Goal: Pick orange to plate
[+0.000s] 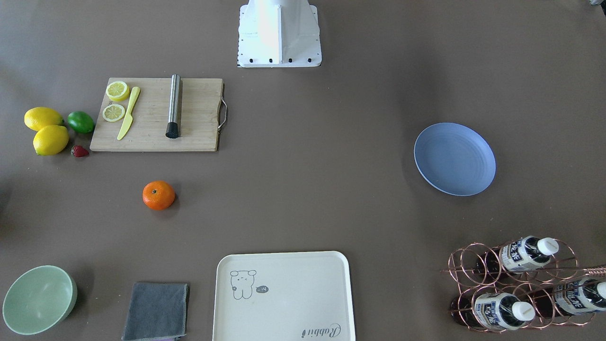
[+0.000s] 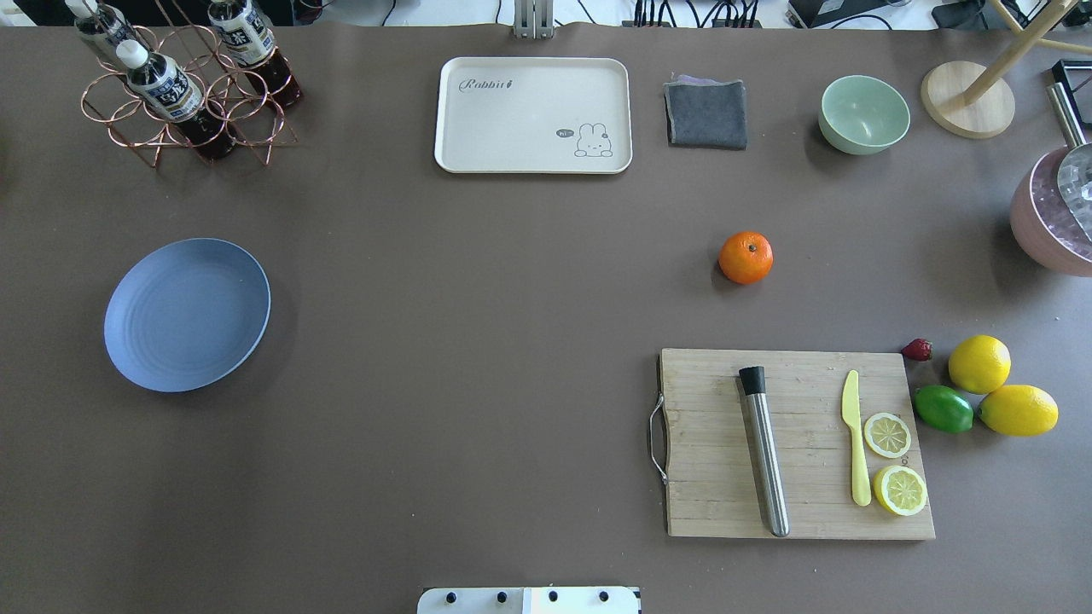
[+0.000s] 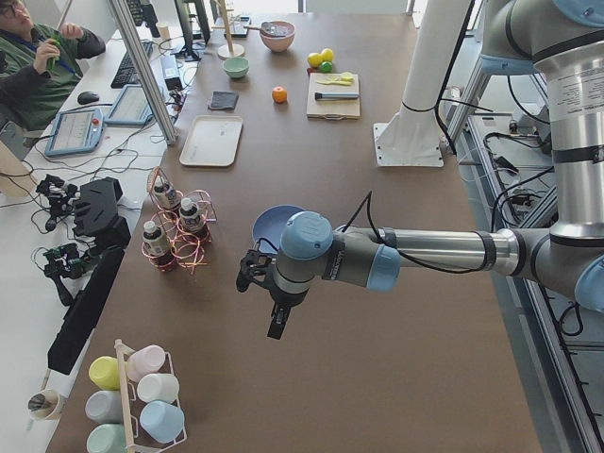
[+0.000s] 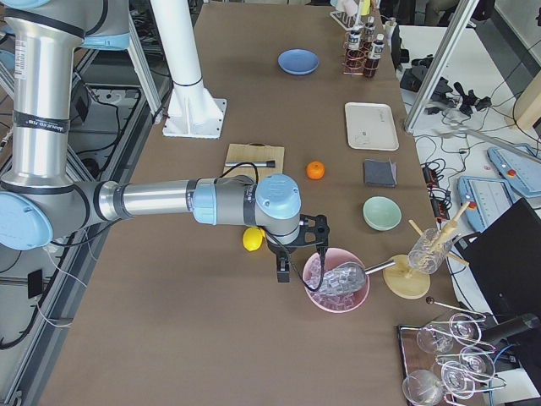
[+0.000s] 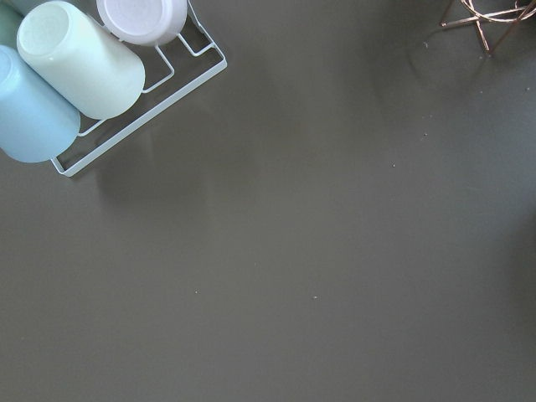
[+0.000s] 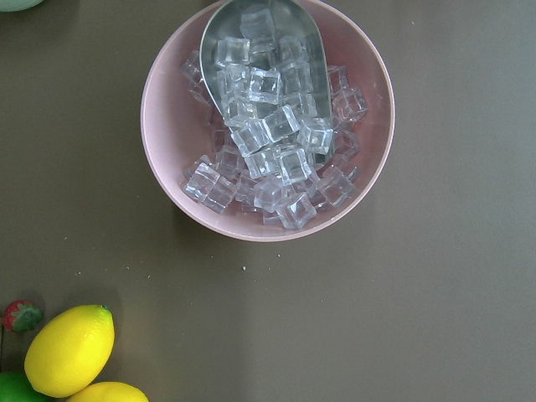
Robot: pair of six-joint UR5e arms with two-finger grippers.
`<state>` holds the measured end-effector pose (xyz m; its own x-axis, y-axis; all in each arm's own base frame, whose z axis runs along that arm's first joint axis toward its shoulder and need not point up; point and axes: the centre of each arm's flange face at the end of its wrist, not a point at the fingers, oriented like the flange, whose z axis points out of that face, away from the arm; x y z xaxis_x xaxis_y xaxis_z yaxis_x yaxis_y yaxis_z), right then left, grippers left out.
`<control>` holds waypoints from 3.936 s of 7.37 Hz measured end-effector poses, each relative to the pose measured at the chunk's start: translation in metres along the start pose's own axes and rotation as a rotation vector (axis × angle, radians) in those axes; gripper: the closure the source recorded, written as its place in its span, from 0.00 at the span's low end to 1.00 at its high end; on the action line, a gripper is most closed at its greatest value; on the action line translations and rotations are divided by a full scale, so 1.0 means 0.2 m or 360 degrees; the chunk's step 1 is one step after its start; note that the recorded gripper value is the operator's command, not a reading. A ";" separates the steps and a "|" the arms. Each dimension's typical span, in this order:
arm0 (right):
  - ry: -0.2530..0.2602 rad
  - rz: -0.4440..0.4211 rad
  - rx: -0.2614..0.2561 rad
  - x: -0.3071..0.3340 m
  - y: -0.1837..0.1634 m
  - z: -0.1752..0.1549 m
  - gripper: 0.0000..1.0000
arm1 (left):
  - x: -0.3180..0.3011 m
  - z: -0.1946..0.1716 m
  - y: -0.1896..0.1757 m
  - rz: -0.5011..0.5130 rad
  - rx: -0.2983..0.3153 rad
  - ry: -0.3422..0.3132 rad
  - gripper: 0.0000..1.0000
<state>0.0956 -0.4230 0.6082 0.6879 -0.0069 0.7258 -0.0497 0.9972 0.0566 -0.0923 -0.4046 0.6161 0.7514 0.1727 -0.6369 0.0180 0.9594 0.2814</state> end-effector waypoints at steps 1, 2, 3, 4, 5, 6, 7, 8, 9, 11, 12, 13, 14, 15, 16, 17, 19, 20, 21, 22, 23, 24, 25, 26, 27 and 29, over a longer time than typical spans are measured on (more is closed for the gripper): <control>0.0001 0.0005 -0.0004 0.01 -0.02 0.01 0.00 | 0.00 0.00 0.02 0.0000 0.0001 -0.0006 0.02; 0.0002 0.0000 -0.0003 0.01 -0.06 0.01 0.00 | -0.01 0.00 0.03 -0.0001 -0.0003 -0.0011 0.02; 0.0003 -0.0006 -0.0002 0.00 -0.09 0.01 0.00 | -0.02 0.01 0.03 -0.0006 -0.0010 -0.0011 0.02; 0.0003 -0.0010 -0.0003 0.00 -0.10 0.01 0.00 | -0.02 0.01 0.04 -0.0009 -0.0012 -0.0011 0.02; 0.0003 -0.0010 -0.0004 0.00 -0.10 0.01 0.00 | -0.02 0.01 0.04 -0.0010 -0.0013 -0.0010 0.02; 0.0003 -0.0009 -0.0005 0.00 -0.10 0.02 0.00 | -0.02 0.01 0.04 -0.0010 -0.0014 -0.0011 0.02; 0.0003 -0.0010 -0.0006 0.00 -0.10 0.02 0.00 | -0.02 0.01 0.04 -0.0012 -0.0016 -0.0011 0.02; 0.0002 -0.0009 -0.0007 0.00 -0.10 0.02 0.00 | -0.03 0.02 0.04 -0.0014 -0.0019 -0.0012 0.02; -0.0001 -0.0008 -0.0008 0.00 -0.10 0.02 0.00 | -0.03 0.02 0.04 -0.0017 -0.0021 -0.0011 0.02; -0.0005 -0.0007 -0.0009 0.00 -0.10 0.02 0.00 | -0.03 0.03 0.04 -0.0020 -0.0022 -0.0010 0.02; -0.0006 -0.0007 -0.0009 0.00 -0.10 0.02 0.00 | -0.03 0.03 0.04 -0.0020 -0.0022 -0.0010 0.02; -0.0007 -0.0006 -0.0009 0.00 -0.10 0.02 0.00 | -0.03 0.03 0.04 -0.0022 -0.0022 -0.0008 0.02; -0.0008 -0.0006 -0.0009 0.00 -0.10 0.02 0.00 | -0.03 0.03 0.04 -0.0027 -0.0021 -0.0004 0.02; -0.0009 -0.0008 -0.0008 0.00 -0.10 0.02 0.00 | -0.03 0.03 0.04 -0.0031 -0.0023 -0.0001 0.02; -0.0009 -0.0010 -0.0006 -0.01 -0.10 0.02 0.00 | -0.04 0.03 0.03 -0.0033 -0.0024 0.0000 0.02; -0.0009 -0.0011 -0.0005 -0.01 -0.10 0.02 0.00 | -0.04 0.04 0.02 -0.0035 -0.0024 0.0000 0.02; -0.0009 -0.0011 -0.0005 -0.01 -0.10 0.02 0.00 | -0.04 0.04 0.02 -0.0038 -0.0027 0.0001 0.02; -0.0009 -0.0010 -0.0006 -0.01 -0.10 0.02 0.00 | -0.04 0.04 0.02 -0.0039 -0.0027 0.0001 0.02; -0.0009 -0.0010 -0.0006 -0.01 -0.10 0.02 0.00 | -0.04 0.04 0.02 -0.0040 -0.0028 0.0001 0.02; -0.0009 -0.0011 -0.0004 -0.01 -0.10 0.02 0.00 | -0.05 0.05 0.03 -0.0042 -0.0030 0.0001 0.02; -0.0009 -0.0013 -0.0001 -0.01 -0.10 0.01 0.00 | -0.05 0.05 0.03 -0.0045 -0.0032 0.0001 0.02; -0.0009 -0.0015 0.0001 -0.02 -0.10 0.01 0.00 | -0.05 0.04 0.02 -0.0039 -0.0026 0.0002 0.02; -0.0009 -0.0016 0.0002 -0.02 -0.11 0.01 0.00 | -0.04 0.03 0.01 -0.0024 -0.0014 0.0003 0.02; -0.0009 -0.0019 0.0003 -0.02 -0.11 0.01 0.00 | -0.03 0.02 -0.01 -0.0006 -0.0002 0.0004 0.02; -0.0009 -0.0020 0.0003 -0.02 -0.11 0.01 0.00 | -0.03 0.03 -0.01 0.0005 0.0009 0.0003 0.02; -0.0009 -0.0020 0.0002 -0.02 -0.11 0.01 0.00 | -0.07 0.06 -0.04 -0.0040 0.0017 -0.0002 0.02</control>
<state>0.0926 -0.4444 0.6048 0.6844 -0.0199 0.7288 -0.0421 0.9969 0.0667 -0.0948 -0.4181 0.6318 0.7516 0.1481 -0.6428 0.0439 0.9610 0.2729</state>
